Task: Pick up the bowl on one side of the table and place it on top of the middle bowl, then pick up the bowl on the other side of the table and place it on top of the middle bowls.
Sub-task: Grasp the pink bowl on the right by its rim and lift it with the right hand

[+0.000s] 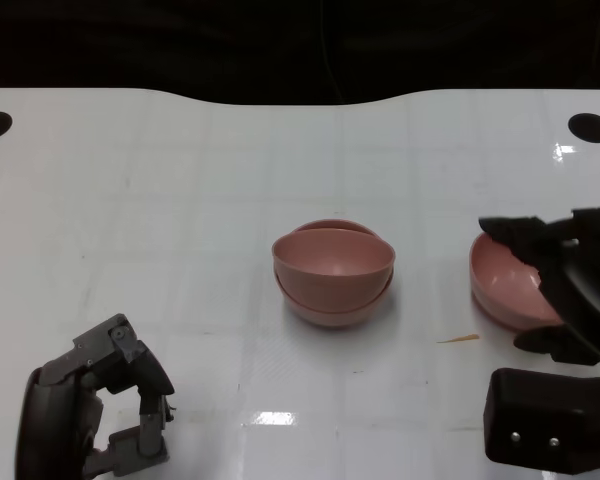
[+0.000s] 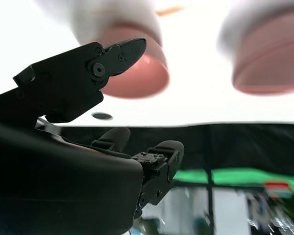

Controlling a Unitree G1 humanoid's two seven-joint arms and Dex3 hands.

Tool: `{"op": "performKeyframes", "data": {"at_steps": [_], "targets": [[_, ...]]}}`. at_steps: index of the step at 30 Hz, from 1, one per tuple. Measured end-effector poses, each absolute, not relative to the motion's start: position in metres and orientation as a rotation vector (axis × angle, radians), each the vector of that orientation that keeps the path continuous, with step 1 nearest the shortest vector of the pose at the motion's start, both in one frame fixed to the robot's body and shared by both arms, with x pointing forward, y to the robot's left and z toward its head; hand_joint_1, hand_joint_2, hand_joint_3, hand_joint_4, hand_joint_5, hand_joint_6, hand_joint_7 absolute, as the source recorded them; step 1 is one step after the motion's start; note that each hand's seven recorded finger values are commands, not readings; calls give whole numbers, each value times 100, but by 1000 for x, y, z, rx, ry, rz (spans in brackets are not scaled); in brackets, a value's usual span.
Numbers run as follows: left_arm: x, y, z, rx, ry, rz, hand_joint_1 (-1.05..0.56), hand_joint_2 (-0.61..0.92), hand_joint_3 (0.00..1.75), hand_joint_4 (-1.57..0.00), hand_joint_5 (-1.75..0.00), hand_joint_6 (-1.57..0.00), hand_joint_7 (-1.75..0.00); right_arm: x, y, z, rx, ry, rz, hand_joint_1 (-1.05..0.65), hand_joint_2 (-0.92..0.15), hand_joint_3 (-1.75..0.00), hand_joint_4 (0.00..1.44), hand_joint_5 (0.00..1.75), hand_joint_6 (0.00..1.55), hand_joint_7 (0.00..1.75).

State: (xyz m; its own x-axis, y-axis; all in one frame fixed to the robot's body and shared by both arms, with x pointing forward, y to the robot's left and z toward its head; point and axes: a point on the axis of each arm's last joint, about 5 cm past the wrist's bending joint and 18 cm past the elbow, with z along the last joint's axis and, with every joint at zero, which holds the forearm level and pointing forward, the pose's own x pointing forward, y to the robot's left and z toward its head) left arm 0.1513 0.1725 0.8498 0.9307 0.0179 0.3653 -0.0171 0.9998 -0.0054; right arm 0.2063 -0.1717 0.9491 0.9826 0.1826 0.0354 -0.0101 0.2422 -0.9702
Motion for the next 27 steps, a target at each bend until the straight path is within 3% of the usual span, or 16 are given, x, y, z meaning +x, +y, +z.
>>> {"op": "performKeyframes", "data": {"at_steps": [8,13,22,23,24,25,27], "targets": [[151,172,850,8,-375,14,-4,35,154,-96,-175,-85,-160,232,-170,937,-1396,-7,196,-46,-82,-1,33,25,38,1],[151,172,851,16,-379,13,-4,35,155,-95,-175,-84,-160,246,-167,926,-1409,70,261,-38,-87,-1,37,20,40,2],[150,171,852,18,-368,11,-5,35,152,-94,-175,-84,-160,260,-163,905,-1455,151,369,-35,-92,-3,67,20,56,5],[150,171,852,21,-368,9,-4,35,152,-94,-175,-83,-159,260,-163,903,-1461,136,376,-32,-92,-4,80,23,67,7],[150,171,852,22,-369,9,-4,36,153,-94,-175,-83,-159,261,-165,901,-1461,115,382,-27,-92,-6,90,64,88,8],[150,171,852,21,-369,9,-4,36,153,-93,-175,-83,-159,261,-166,900,-1458,93,385,-23,-92,-7,91,91,99,7],[150,171,852,22,-369,9,-5,35,152,-93,-175,-83,-159,263,-168,897,-1439,37,383,-17,-92,-7,95,118,115,10]]}}
